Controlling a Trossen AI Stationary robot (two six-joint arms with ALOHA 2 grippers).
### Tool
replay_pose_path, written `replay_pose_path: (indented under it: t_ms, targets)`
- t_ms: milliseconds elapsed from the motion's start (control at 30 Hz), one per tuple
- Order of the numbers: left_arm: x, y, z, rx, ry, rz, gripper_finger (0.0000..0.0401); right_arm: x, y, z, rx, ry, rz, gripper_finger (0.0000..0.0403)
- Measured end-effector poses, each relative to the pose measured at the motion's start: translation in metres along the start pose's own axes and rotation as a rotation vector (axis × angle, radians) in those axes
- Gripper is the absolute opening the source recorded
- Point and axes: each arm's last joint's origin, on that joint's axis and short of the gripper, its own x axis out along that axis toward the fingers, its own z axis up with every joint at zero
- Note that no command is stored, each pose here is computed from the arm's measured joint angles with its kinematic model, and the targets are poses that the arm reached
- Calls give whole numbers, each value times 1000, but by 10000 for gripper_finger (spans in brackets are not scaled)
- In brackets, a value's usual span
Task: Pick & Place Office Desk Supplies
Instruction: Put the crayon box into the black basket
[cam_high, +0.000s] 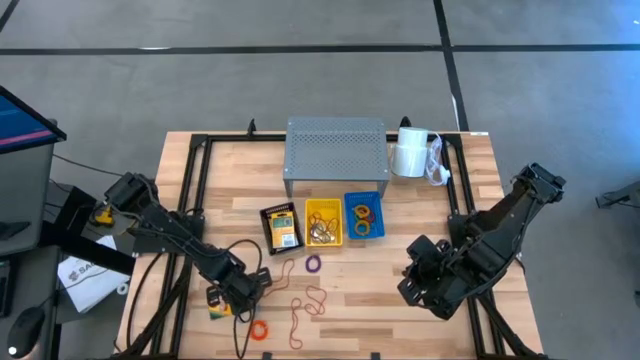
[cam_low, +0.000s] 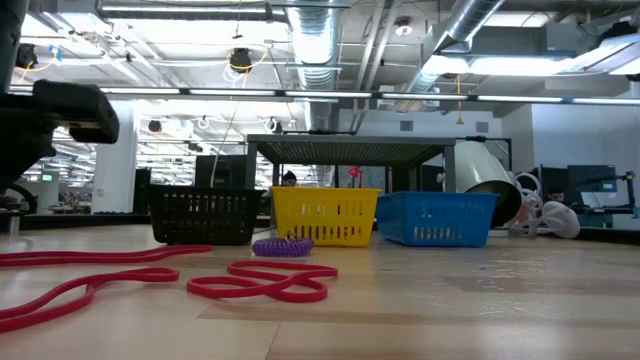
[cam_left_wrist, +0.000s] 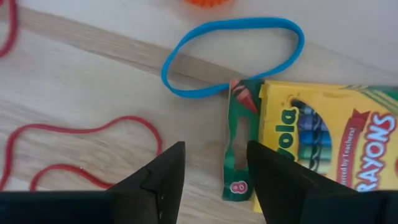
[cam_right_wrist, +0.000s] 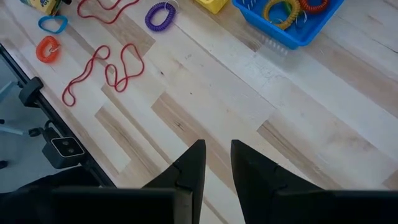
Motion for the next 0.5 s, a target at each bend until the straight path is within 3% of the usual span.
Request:
replay_pose_path:
  t_ms: [333,500]
  targets:
    - [6,-5,-5,6,-4,-2,166,-3,0,-6,-23,8,11,74]
    - [6,-5,-5,5,-2,-6,138,-3,0,-6,-22,8,11,74]
